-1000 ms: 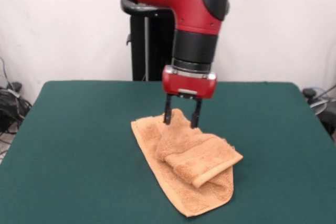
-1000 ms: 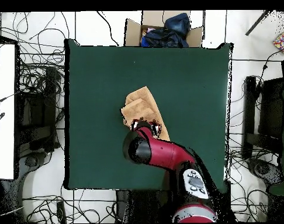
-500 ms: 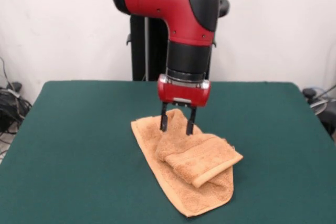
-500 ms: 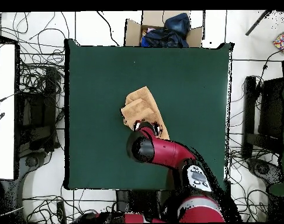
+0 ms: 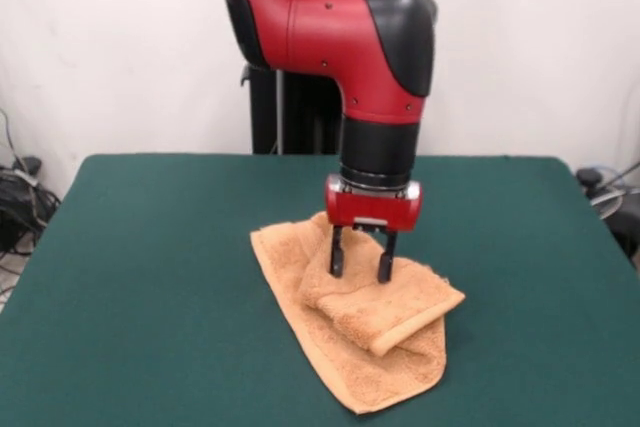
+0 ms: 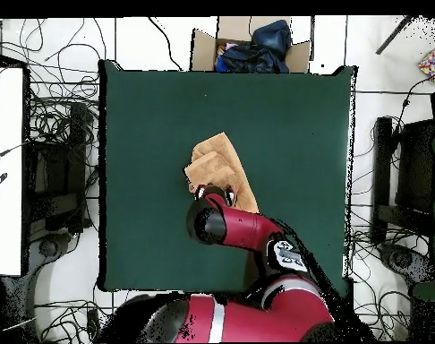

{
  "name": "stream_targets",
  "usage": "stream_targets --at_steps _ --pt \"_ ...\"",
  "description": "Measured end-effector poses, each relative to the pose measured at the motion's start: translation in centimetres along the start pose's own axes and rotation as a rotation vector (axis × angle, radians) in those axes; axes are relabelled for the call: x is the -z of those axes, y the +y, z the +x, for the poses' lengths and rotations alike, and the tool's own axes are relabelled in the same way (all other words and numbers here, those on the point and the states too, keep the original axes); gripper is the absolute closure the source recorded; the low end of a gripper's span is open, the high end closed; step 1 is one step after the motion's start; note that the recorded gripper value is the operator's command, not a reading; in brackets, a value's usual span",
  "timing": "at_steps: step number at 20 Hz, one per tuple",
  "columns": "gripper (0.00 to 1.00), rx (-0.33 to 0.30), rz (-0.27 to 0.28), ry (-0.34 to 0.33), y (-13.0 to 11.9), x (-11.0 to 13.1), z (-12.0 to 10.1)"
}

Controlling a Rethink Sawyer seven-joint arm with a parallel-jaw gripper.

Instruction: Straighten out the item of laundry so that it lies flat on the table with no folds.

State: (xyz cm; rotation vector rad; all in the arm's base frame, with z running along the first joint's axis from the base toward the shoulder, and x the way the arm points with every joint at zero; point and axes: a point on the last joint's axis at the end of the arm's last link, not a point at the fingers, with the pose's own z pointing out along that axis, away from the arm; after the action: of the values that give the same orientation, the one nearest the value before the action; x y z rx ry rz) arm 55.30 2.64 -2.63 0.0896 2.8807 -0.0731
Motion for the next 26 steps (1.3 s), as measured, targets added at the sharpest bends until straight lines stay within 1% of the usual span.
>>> stream_targets --at_steps 4,5,8,15,19,26 --pt "0.00 0.004 0.001 -0.013 0.3 -0.5 0.3" --pt "1.00 0.010 0.002 -0.015 0.4 -0.4 0.2" --pt "1.00 0.011 0.003 -0.015 0.5 -0.4 0.2" --pt "1.00 0.032 0.053 0.009 2.7 0.6 -0.2" --pt "1.00 0.063 0.075 0.009 5.1 2.3 -0.6" --pt "1.00 0.069 0.078 0.020 7.0 4.4 -1.4"
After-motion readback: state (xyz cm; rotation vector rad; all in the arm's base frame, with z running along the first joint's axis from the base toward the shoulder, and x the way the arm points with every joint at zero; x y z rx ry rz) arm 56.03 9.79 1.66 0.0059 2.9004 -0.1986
